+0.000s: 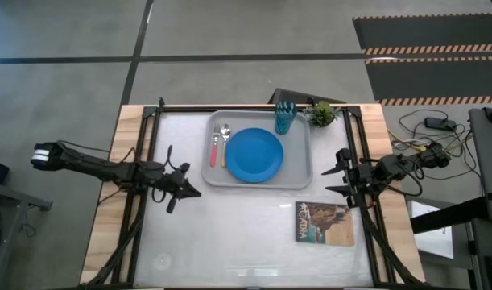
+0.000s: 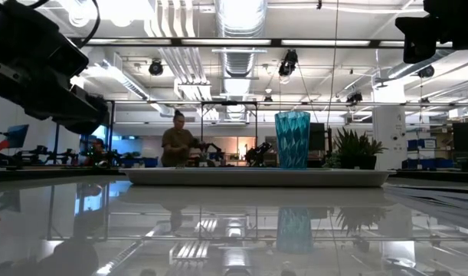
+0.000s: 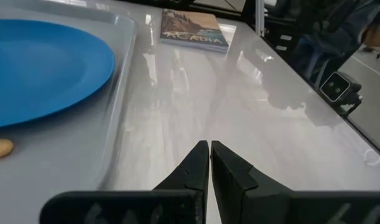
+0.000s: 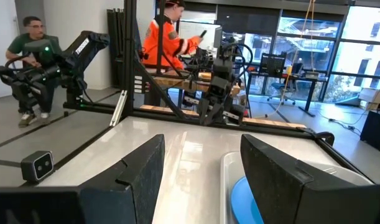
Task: Pick and place plate/cup/fork/spoon on tray
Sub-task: Return to Home Position
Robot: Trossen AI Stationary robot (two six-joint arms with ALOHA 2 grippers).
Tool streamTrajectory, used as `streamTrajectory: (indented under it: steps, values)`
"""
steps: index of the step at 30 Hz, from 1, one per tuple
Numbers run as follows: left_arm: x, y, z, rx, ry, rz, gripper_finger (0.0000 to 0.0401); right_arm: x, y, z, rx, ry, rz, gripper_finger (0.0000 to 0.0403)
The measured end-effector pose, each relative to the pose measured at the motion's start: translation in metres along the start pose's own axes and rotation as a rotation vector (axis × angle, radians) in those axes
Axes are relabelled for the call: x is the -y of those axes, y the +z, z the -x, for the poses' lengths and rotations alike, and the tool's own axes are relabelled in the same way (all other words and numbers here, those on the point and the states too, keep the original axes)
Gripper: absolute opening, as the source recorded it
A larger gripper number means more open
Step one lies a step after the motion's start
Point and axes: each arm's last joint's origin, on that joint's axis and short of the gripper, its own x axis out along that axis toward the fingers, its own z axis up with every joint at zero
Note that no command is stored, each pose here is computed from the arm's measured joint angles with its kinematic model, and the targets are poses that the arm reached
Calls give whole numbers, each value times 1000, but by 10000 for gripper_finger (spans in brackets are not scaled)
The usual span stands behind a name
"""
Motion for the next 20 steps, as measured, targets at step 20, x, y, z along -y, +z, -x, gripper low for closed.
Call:
streamTrajectory:
  steps: [20]
  values:
    - [-2, -9, -6, -86, 16, 12, 0, 0, 0, 0, 0, 0, 0, 201]
